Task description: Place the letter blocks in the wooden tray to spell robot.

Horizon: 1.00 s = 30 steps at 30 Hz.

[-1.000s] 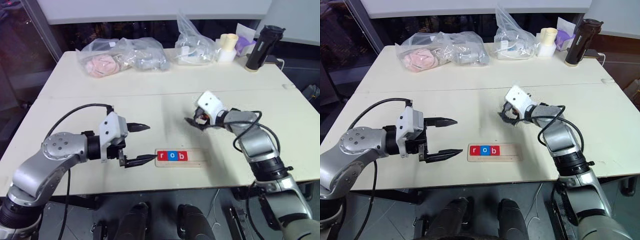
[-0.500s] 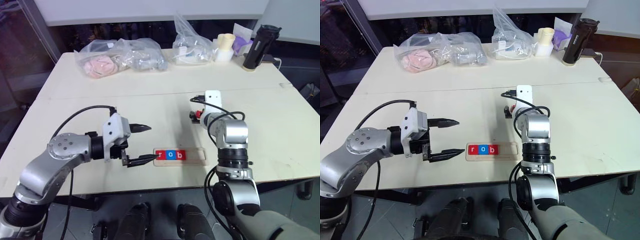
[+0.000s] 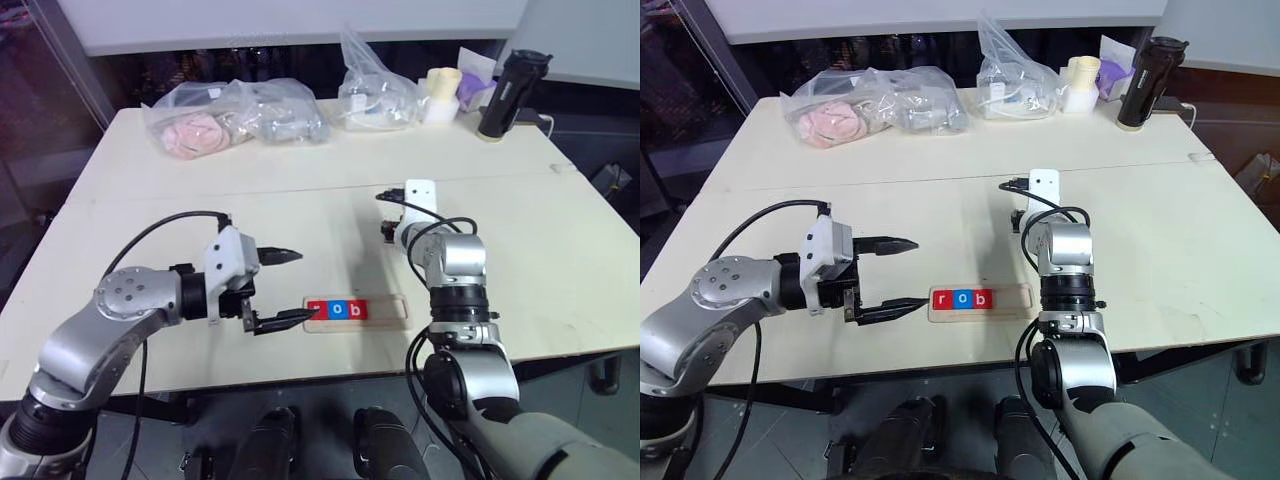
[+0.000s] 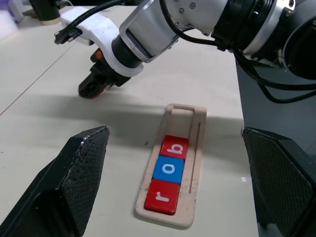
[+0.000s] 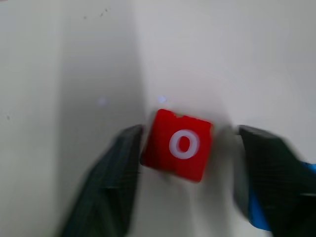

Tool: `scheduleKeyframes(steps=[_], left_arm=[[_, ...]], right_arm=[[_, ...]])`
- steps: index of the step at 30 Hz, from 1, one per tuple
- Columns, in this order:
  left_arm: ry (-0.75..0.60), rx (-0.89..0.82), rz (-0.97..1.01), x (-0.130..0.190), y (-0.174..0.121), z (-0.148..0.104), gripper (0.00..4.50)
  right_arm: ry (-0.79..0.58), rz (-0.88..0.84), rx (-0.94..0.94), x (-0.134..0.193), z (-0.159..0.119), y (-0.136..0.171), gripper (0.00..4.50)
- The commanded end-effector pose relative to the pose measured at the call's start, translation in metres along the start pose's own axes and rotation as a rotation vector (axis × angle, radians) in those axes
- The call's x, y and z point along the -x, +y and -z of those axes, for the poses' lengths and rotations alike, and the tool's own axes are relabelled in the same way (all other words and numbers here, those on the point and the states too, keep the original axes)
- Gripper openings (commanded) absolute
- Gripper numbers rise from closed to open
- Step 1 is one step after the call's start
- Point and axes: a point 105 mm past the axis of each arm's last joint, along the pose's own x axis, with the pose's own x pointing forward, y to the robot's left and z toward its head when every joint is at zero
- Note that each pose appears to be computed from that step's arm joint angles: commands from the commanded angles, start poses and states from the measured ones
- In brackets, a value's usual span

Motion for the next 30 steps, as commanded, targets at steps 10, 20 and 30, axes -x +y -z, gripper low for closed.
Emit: scheduleKeyframes(steps=[10, 20, 30], left_arm=[[-0.03, -0.049, 0.05, 0.009, 0.004, -0.009, 4.5], [-0.012, -0.083, 0.141, 0.011, 0.008, 0.003, 4.5], [-0.028, -0.093, 0.178, 0.004, 0.007, 0.003, 4.5]], right_arm=[[-0.094, -0.011, 0.133, 0.031, -0.033, -0.007, 1.16], [-0.033, -0.069, 0.126, 0.099, 0.006, -0.063, 1.16], [0.072, -0.069, 0.096, 0.121, 0.08, -0.075, 1.16]])
